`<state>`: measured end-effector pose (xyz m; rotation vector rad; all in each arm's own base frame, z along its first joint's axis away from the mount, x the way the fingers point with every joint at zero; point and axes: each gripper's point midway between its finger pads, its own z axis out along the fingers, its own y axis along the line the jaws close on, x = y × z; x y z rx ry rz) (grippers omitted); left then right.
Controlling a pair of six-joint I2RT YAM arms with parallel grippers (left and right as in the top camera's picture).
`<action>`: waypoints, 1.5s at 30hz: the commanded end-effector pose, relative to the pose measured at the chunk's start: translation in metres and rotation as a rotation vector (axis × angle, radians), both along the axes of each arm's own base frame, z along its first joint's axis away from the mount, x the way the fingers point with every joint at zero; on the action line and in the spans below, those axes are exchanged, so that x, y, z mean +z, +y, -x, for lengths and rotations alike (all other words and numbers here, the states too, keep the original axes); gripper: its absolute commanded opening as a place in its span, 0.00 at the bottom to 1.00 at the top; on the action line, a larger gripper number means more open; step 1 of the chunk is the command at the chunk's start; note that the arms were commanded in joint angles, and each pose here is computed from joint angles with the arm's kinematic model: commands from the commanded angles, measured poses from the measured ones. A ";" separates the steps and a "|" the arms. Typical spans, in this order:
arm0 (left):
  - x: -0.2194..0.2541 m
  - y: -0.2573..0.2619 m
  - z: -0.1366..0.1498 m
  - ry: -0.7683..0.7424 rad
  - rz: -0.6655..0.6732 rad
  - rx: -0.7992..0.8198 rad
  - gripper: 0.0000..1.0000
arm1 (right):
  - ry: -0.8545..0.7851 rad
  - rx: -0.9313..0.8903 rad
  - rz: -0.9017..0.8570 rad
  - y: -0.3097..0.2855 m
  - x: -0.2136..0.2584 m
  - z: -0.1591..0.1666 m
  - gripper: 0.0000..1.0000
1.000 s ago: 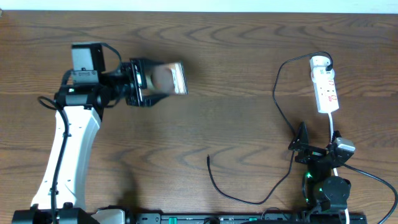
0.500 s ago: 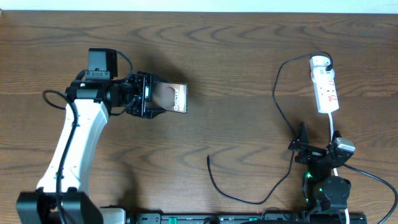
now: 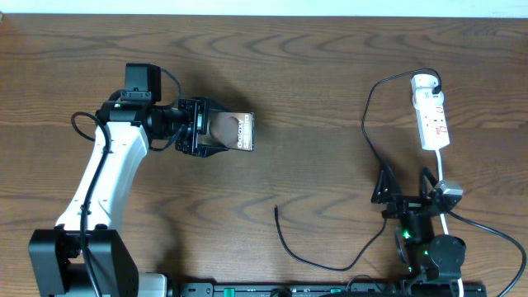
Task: Plug charger to phone and switch on socket
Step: 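Raise the right gripper and move it toward the held phone, then grasp the phone's edge with the right gripper beside the left gripper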
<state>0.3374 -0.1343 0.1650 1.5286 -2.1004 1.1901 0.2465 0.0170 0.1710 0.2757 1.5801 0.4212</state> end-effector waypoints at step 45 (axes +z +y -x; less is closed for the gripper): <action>-0.026 0.012 -0.006 0.030 -0.214 0.090 0.07 | 0.735 1.265 -0.408 0.287 0.001 -0.060 0.95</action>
